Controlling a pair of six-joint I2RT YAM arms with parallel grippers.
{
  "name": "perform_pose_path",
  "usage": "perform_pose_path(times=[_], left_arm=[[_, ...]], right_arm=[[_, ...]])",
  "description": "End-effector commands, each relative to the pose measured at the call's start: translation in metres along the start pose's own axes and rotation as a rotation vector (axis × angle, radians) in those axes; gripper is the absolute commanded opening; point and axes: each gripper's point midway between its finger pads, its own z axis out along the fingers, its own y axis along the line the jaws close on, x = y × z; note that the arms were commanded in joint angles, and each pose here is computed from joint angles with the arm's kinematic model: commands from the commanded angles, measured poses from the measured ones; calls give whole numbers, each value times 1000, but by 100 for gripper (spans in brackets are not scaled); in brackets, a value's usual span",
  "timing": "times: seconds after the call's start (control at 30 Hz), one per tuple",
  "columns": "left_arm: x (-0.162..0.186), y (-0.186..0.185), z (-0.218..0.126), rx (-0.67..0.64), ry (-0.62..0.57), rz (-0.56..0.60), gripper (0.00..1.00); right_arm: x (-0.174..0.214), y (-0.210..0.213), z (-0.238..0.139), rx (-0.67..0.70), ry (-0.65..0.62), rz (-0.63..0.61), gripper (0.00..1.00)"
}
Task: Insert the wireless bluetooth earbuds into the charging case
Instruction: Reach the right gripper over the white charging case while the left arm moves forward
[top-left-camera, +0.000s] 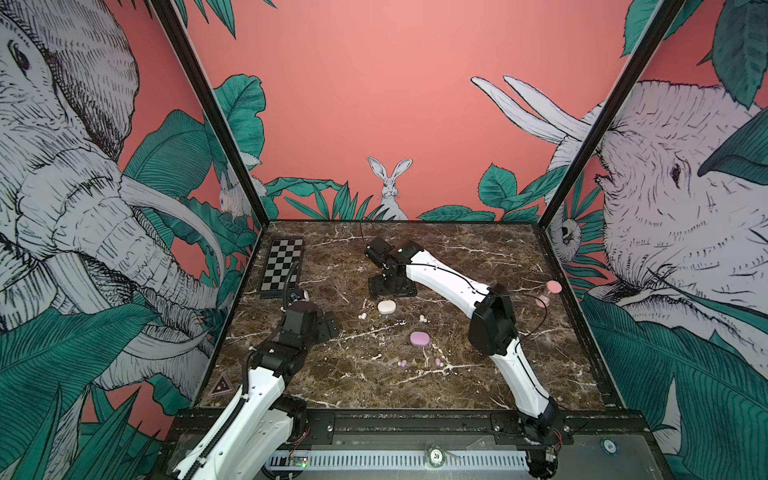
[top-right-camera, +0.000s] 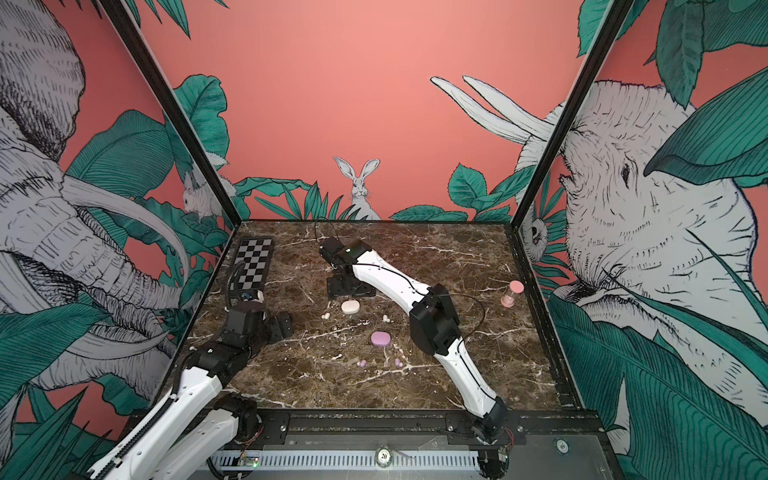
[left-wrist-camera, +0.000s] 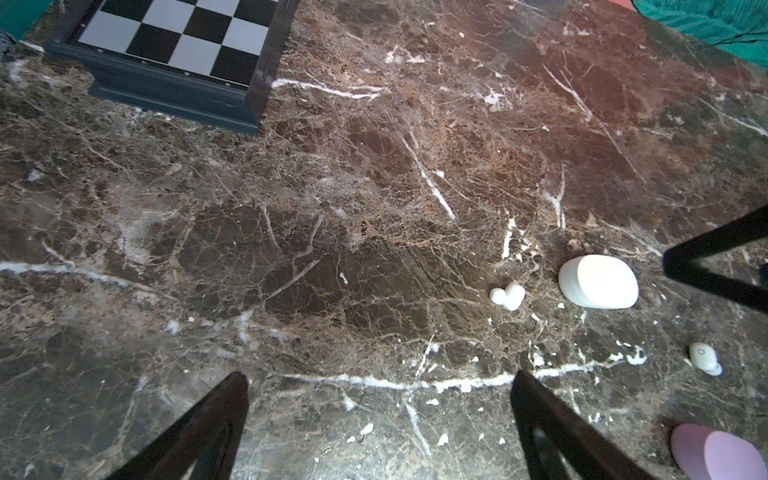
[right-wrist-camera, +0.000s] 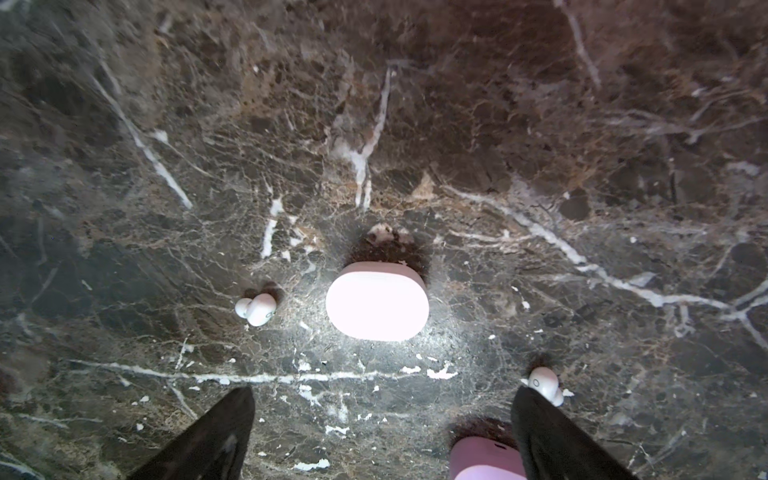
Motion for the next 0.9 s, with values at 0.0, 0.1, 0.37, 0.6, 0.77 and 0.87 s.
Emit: perform_pose_path(times=[0.0, 0.1, 0.37, 0.6, 0.77, 0.87], left_arm=[[4, -5, 6, 24, 10, 16, 99], [5, -10, 8, 46, 16, 25, 99], [5, -17, 12, 65, 32, 37, 99], [7, -18, 14, 70, 40, 45, 99], [9, -19, 15, 72, 47, 48, 99], [9, -20, 16, 71, 48, 49, 99]], right_arm=[[9, -3, 6, 39, 36, -21, 94], [9, -3, 16, 53, 44, -25, 89], [11, 0, 37, 50, 77, -15, 85], [12, 8, 50, 22, 93, -4, 80], [8, 5, 52, 40, 77, -10, 79], [7, 4, 55, 49, 75, -12, 77]])
